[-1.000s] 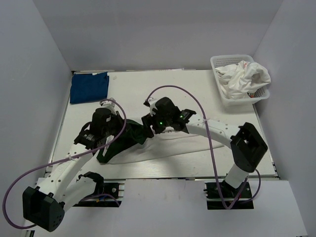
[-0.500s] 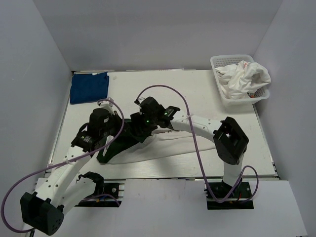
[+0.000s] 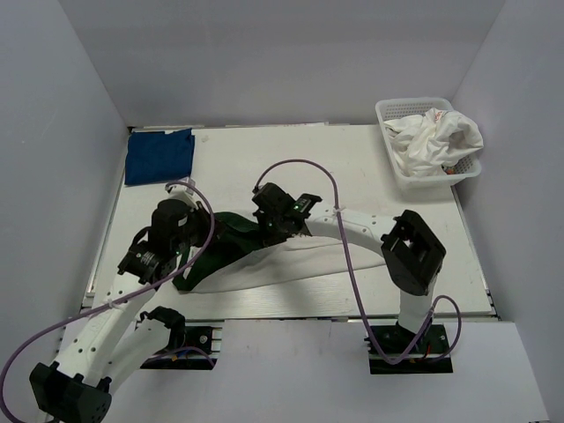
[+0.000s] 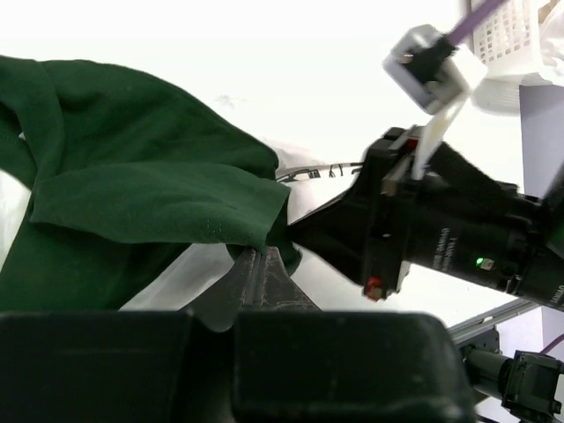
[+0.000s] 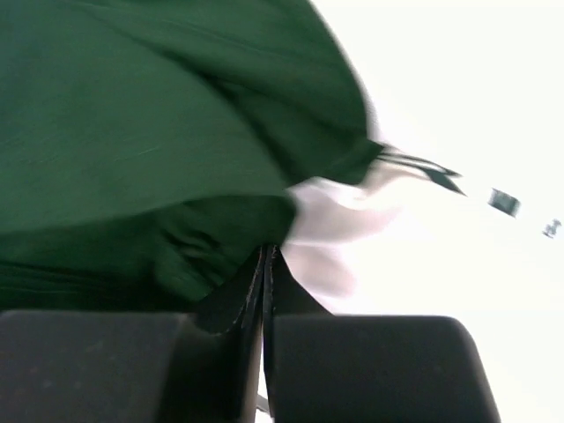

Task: Fold and stack the t-shirts

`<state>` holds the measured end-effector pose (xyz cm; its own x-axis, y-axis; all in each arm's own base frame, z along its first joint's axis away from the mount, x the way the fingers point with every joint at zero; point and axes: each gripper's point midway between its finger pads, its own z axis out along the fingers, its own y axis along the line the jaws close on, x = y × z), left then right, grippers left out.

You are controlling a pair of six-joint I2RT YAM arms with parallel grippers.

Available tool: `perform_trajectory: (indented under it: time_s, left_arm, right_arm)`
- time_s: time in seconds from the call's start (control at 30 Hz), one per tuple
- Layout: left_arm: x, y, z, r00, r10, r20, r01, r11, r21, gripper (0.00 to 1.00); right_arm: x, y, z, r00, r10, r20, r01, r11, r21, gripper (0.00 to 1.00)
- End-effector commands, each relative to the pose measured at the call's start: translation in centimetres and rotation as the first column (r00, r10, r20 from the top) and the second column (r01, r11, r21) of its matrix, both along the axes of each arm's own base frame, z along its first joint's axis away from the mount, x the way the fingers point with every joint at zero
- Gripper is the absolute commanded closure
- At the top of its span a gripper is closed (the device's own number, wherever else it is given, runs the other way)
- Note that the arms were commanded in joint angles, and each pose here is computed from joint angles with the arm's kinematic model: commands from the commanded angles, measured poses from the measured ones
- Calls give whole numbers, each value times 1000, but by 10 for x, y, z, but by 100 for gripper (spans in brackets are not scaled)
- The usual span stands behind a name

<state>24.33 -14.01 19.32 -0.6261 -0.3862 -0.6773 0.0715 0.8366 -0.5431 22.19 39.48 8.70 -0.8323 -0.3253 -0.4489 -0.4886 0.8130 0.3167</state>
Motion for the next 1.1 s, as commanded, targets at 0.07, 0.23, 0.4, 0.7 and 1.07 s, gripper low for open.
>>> perform_trajectory:
  time_s: [0.07,0.23,0.4,0.7,1.07]
  left_arm:
    - [-10,8,-1,999,35,-18,-35,999,2,100]
    - [-30,15,-18,995,64,-79,-66,998,-21,100]
    - [-56,18,-56,974,83,-213,-91,995,-31,100]
    - [-99,14,-95,898,68,-435,-117,989,-87,82]
    - [-97,9,-88,909,46,-415,-103,988,-117,8]
  right_arm:
    - [16,-15,35,988,-50,146,43,998,51,100]
    - [-3,-12,38,987,33,158,-57,987,152,100]
    - [-8,-11,24,989,62,131,-78,990,116,100]
    - [-22,-35,10,991,100,92,-101,995,2,100]
    - [-10,-25,5,931,301,205,-296,954,-58,65]
